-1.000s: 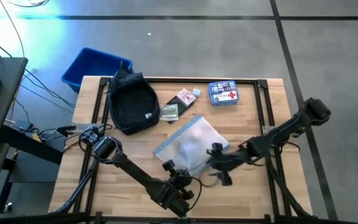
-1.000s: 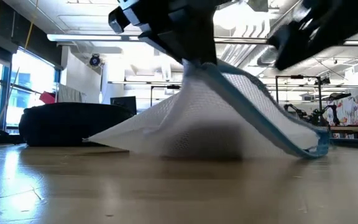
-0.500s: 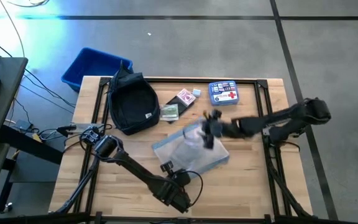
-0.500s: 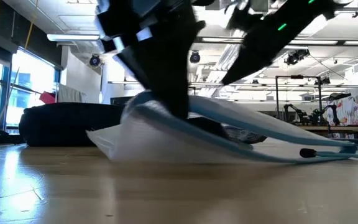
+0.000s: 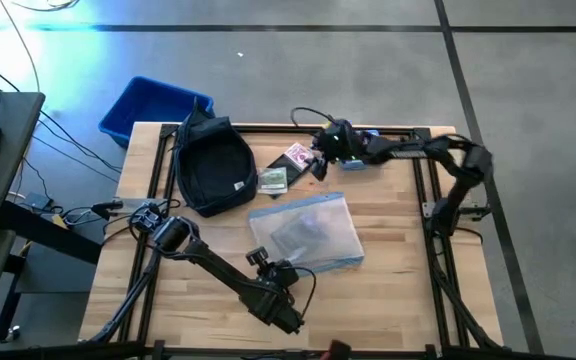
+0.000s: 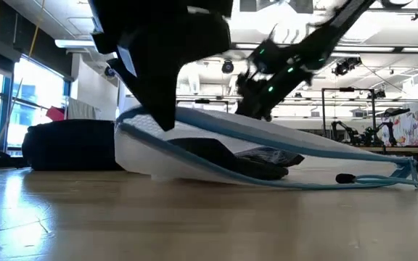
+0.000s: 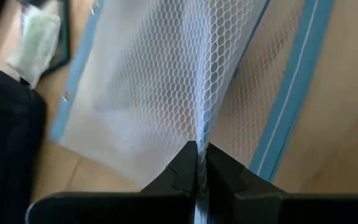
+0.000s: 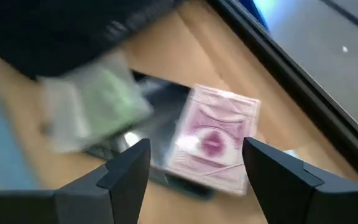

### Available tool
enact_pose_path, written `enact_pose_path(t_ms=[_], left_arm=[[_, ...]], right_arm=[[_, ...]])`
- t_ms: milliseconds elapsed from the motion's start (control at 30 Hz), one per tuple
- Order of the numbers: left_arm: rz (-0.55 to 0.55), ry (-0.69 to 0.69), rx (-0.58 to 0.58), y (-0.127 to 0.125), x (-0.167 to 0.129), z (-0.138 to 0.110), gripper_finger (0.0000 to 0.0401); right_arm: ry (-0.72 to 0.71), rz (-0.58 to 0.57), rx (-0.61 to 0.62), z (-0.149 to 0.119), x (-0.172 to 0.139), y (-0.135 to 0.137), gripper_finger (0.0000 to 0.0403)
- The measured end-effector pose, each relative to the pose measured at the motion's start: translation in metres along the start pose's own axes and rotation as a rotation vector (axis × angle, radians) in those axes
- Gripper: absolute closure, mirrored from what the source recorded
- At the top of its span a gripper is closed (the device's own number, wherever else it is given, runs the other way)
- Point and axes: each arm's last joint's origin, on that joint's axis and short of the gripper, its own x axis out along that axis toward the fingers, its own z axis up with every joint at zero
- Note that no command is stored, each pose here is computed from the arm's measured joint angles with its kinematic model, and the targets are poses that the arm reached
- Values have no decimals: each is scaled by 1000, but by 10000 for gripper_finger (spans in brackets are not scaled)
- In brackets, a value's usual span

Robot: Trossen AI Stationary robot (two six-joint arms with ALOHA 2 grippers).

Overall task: Unpack backpack
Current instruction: Put the white playing cards box into the transparent zipper bag

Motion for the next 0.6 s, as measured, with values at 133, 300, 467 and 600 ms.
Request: enact_pose_path(t_ms=[133,300,467,600], left_arm=[[-19,50,22,3,7,7,401],[-31,54,48,4,10,11,401],[-35,52,40,4,10,11,401],[-45,46,-6,2,9,11,401]], right_arm=[[141,1,-58,14,26,-7,129],[258,16,-18,30,47,-20,90],[257,0,13,34,59,-24,71],[245,-3,8,34,62,-25,68]])
